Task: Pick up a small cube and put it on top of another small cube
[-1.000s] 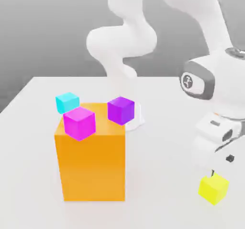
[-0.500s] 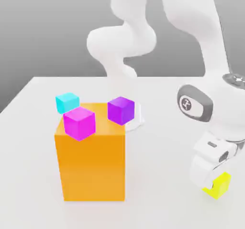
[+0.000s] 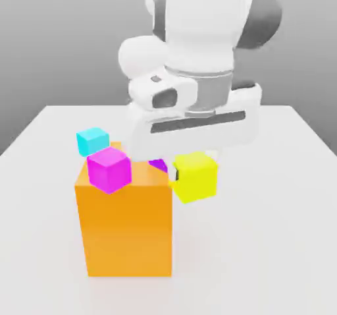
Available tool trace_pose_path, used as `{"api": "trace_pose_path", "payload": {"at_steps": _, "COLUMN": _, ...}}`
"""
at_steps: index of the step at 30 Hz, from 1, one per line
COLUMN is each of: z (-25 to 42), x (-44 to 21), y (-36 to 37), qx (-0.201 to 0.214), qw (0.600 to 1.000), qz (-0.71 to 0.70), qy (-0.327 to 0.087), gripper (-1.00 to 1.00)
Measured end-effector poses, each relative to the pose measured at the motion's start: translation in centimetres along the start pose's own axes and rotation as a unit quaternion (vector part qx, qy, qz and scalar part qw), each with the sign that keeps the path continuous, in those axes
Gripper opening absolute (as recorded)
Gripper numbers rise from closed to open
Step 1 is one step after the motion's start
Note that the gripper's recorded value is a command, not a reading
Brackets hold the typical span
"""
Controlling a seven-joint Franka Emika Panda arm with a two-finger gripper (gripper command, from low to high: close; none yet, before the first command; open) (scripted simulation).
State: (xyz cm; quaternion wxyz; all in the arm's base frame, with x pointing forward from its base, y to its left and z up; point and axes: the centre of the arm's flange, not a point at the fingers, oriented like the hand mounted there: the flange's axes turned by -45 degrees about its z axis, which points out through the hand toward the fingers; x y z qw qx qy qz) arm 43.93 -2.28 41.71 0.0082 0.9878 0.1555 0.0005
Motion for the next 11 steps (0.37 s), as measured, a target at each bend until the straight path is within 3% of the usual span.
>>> {"api": "trace_pose_path", "payload": {"at_steps": 3, "z": -3.9, "x": -4.3, "y": 4.7, "qx": 0.008, "qw": 0.999, "qz": 0.038, "qy": 0.001, "gripper": -1.00}}
{"api": "trace_pose_path", "payload": {"at_steps": 7, "z": -0.1, "x": -5.6, "y": 5.9, "qx": 0.011, "qw": 0.999, "qz": 0.049, "qy": 0.001, "gripper": -1.00}}
{"api": "trace_pose_path", "payload": {"at_steps": 8, "z": 0.8, "x": -5.7, "y": 5.9, "qx": 0.011, "qw": 0.999, "qz": 0.050, "qy": 0.001, "gripper": 1.00}}
{"api": "trace_pose_path", "payload": {"at_steps": 11, "z": 0.8, "x": -5.7, "y": 5.9, "qx": 0.011, "qw": 0.999, "qz": 0.050, "qy": 0.001, "gripper": 1.00}}
